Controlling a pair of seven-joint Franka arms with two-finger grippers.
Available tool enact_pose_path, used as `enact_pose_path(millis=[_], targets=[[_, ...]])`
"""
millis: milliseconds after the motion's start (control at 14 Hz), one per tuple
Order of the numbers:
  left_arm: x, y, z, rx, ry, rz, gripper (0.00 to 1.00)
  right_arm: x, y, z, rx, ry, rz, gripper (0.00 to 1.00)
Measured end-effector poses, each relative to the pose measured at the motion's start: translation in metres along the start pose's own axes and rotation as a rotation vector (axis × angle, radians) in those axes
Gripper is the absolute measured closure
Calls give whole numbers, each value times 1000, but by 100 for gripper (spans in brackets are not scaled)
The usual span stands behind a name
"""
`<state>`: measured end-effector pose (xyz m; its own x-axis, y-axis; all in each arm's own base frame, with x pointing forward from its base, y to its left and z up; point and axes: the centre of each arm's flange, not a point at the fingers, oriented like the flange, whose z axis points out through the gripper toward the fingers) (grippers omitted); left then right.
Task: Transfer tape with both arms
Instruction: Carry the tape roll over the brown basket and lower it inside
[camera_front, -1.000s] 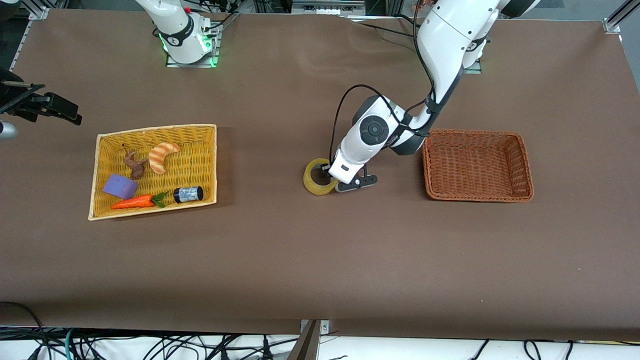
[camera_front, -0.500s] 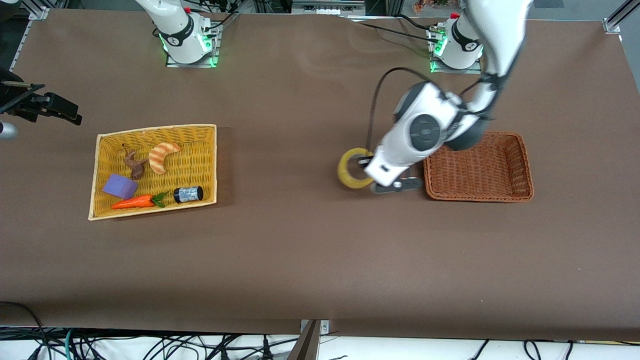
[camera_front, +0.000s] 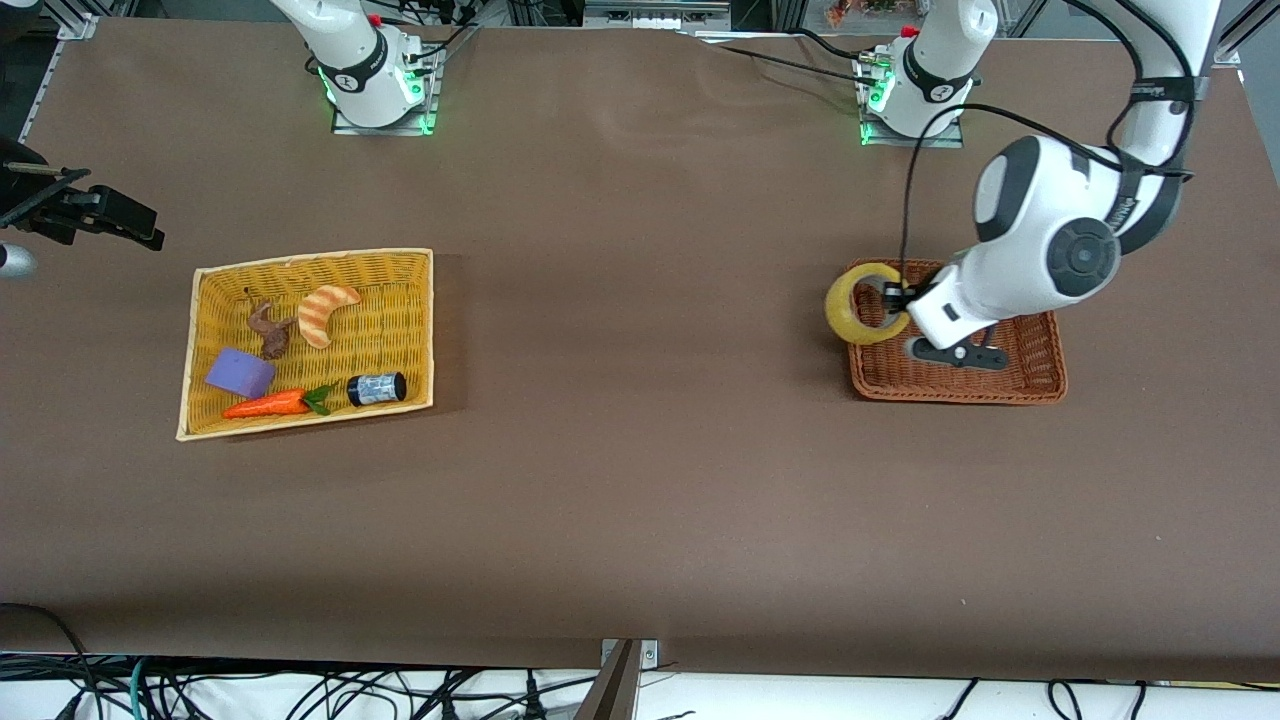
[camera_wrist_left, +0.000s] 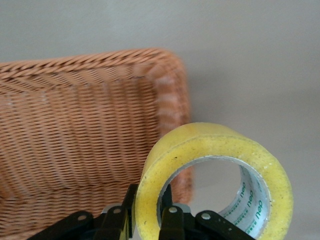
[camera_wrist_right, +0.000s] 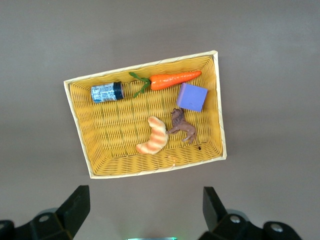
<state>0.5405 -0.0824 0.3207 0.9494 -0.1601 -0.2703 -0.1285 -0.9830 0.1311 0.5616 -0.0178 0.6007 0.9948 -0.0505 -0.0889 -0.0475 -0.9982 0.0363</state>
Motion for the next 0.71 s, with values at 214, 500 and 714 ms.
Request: enact_pose_path(millis=[214, 500, 714], targets=[[-9, -45, 41, 67, 49, 79, 78, 0, -1, 0, 1, 0, -1, 0], [-8, -73, 80, 96, 109, 131, 78, 0, -2, 0, 2, 0, -3, 0], [-4, -73, 87, 101, 113, 143, 63, 1, -3, 2, 10, -3, -4, 0]])
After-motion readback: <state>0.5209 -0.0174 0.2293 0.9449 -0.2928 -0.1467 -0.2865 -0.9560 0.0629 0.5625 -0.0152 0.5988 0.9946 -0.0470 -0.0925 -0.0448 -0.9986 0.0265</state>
